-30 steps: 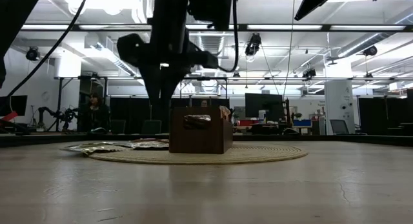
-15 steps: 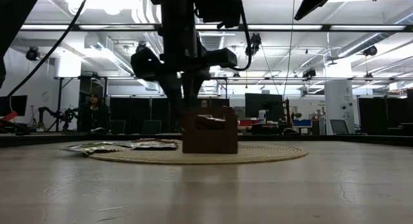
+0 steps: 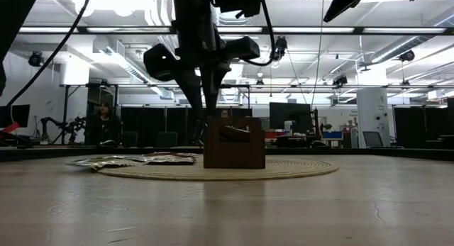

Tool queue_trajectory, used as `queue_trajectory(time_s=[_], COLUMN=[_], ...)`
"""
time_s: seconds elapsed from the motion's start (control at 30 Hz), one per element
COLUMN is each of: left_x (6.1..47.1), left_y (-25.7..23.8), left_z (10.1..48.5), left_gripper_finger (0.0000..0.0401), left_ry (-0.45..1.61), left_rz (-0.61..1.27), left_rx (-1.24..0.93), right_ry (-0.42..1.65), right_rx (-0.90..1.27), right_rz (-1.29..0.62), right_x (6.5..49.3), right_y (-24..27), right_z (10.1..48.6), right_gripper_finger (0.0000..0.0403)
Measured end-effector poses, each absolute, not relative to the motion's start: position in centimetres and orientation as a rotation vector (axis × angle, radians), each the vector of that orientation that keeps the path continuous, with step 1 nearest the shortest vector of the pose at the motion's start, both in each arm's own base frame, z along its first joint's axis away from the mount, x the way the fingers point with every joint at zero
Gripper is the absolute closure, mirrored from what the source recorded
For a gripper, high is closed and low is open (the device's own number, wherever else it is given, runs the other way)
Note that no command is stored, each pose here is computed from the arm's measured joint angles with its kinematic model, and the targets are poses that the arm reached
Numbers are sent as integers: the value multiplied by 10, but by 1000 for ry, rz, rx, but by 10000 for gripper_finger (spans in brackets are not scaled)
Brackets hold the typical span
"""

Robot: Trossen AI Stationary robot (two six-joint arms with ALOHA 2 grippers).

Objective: Pick & Place Tea
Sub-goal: Adjust the orange tea bags in the wooden organizer

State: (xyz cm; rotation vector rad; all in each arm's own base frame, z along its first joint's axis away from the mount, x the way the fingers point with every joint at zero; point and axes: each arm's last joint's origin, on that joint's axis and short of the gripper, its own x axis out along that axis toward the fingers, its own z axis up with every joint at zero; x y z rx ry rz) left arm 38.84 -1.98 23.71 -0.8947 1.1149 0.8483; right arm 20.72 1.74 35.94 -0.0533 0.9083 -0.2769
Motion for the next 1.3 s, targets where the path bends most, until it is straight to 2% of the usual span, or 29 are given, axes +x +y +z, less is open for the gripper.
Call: queue_trajectory(time_s=[0.37, 0.53, 1.3], left_x=[379, 384, 390], left_y=[-20, -21, -22], left_z=[216, 212, 229], left_gripper_finger=[318, 318, 318], left_ry=[1185, 1132, 981], left_rz=[869, 800, 706], left_rx=[-861, -918, -998], right_ry=[907, 906, 897], right_rx=[-52, -52, -52], right_rz=[-276, -275, -274], right_x=[207, 208, 209], right_y=[17, 18, 18], right_z=[359, 359, 360], right_gripper_finger=[346, 346, 346])
